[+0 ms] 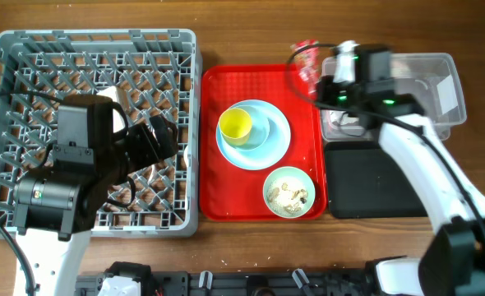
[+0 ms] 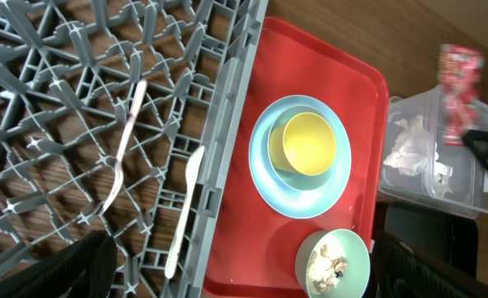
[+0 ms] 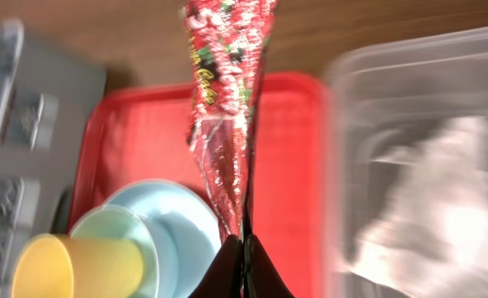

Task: Sort waste into correct bins and load items into the dishwasher rack
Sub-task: 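Drop the red wrapper into the clear bin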

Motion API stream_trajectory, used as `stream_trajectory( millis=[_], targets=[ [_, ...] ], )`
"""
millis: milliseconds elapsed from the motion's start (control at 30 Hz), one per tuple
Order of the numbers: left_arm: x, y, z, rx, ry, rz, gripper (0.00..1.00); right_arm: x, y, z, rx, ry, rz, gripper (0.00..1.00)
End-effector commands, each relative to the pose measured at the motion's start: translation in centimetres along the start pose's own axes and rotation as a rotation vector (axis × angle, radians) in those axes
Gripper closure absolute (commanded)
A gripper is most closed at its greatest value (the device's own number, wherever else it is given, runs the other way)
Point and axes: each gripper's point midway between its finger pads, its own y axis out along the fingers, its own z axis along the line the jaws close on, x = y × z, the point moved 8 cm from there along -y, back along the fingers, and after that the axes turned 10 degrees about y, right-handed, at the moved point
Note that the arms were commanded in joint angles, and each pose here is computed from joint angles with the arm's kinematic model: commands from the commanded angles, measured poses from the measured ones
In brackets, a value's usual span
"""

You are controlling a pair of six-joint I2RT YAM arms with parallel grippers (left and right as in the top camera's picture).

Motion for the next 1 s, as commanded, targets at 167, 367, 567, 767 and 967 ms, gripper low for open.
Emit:
stream_trajectory(
  millis=[167, 367, 567, 767, 967],
  targets=[
    [0.2, -0.1, 0.1, 0.003, -0.013, -0.008, 0.0, 0.7, -2.8, -9.5, -0.317, 0.395, -0.061, 0.96],
    [0.2, -0.1, 0.1, 0.003, -0.013, -0.008, 0.0, 0.0, -2.8, -10.6, -0.382, 0.409, -0.054, 0.0],
    [0.2, -0.1, 0.1, 0.003, -0.013, -0.008, 0.0, 0.3, -5.1, -8.6, -0.267, 0.401, -0.069, 0.0],
    [0.2, -0.1, 0.1, 0.003, -0.013, -0.008, 0.0, -3.0, -9.5, -1.4, 0.179, 0.303, 0.145, 0.12],
    [0.2, -0.1, 0.1, 0.003, -0.013, -0.008, 0.0, -11.2, -7.9, 5.6, 0.204, 0.224, 0.481, 0.49]
  ],
)
